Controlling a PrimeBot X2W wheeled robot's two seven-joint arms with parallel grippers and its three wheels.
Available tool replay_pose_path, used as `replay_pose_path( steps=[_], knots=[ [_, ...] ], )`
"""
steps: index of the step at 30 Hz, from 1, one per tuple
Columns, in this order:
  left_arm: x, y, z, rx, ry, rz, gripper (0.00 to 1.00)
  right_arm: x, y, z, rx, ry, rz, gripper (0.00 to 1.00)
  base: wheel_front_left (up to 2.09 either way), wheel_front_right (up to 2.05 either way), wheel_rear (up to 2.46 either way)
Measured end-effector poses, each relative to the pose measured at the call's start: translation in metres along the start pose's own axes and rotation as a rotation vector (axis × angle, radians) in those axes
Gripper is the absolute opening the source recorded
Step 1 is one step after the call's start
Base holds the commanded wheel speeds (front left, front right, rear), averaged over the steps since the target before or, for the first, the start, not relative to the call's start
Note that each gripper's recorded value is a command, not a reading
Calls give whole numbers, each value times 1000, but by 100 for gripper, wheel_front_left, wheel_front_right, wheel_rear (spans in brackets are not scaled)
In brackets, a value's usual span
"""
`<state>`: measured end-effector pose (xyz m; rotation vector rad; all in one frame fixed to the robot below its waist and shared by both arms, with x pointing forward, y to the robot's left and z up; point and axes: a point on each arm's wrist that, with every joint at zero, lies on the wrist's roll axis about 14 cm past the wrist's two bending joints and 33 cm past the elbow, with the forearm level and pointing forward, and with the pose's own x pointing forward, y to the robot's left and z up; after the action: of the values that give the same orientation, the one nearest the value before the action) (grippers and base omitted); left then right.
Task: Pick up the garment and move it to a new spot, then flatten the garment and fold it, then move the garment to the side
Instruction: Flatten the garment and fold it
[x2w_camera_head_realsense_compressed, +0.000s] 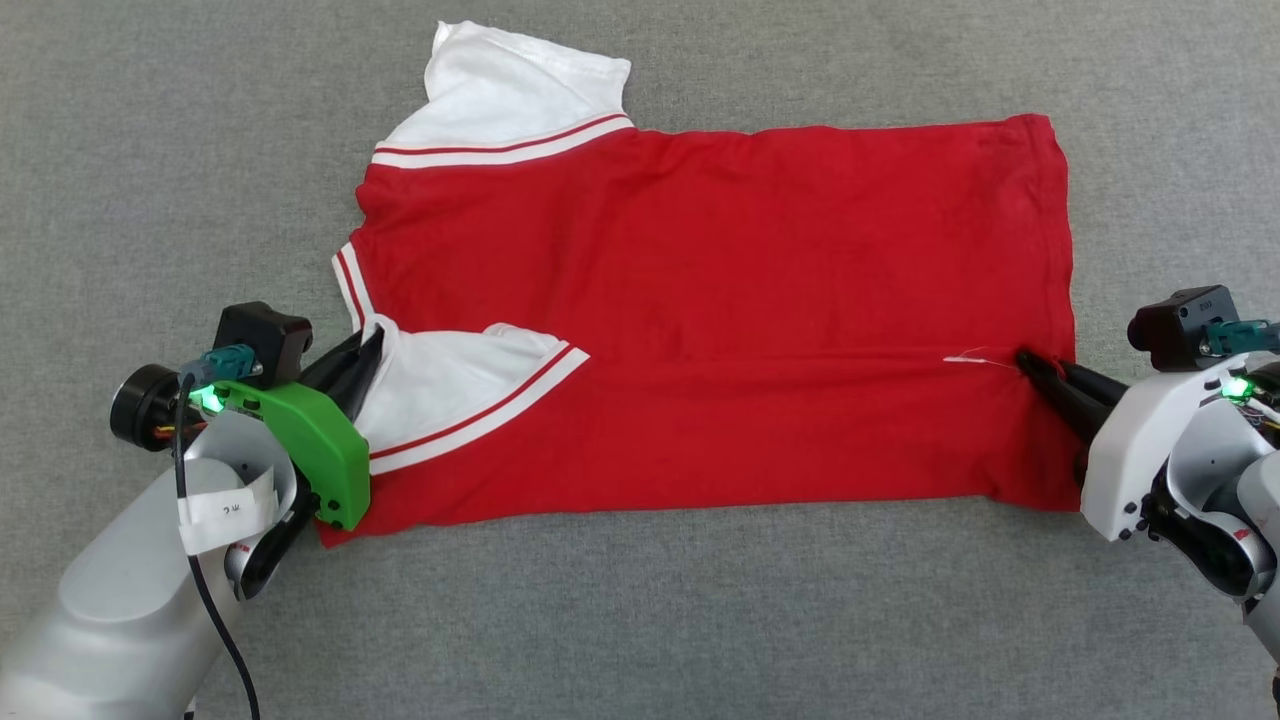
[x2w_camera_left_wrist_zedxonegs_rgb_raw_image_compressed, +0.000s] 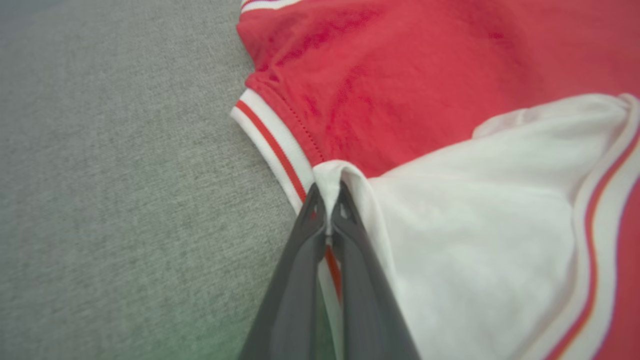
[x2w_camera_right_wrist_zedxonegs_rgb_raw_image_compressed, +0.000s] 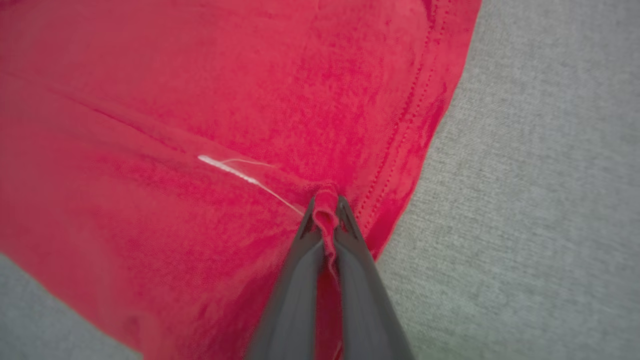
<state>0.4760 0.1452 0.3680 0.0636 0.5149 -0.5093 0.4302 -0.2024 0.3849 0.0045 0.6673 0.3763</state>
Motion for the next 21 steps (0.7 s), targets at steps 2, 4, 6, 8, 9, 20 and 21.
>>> replay_pose_path(
  steps=[2,4,6,8,9,20,21],
  knots=[
    [2,0,-1,-9,-6,0,0,2,0,0,1,-4,3,0,0,0,0],
    [2,0,-1,-21,-9,4,0,2,1,0,2,-10,4,0,0,0,0],
    [2,0,0,-24,-10,9,27,1,1,2,9,-25,3,2,0,0,0],
    [0,-1,4,-15,-18,8,100,-1,1,7,12,-49,2,95,0,0,0],
    [-2,0,6,-10,-24,10,100,-3,0,11,10,-67,-1,100,0,0,0],
    [-44,21,56,91,-107,65,100,-41,6,61,-19,-292,-5,100,0,0,0],
    [-47,21,63,92,-112,66,100,-44,7,64,-24,-302,-5,100,0,0,0]
  ],
)
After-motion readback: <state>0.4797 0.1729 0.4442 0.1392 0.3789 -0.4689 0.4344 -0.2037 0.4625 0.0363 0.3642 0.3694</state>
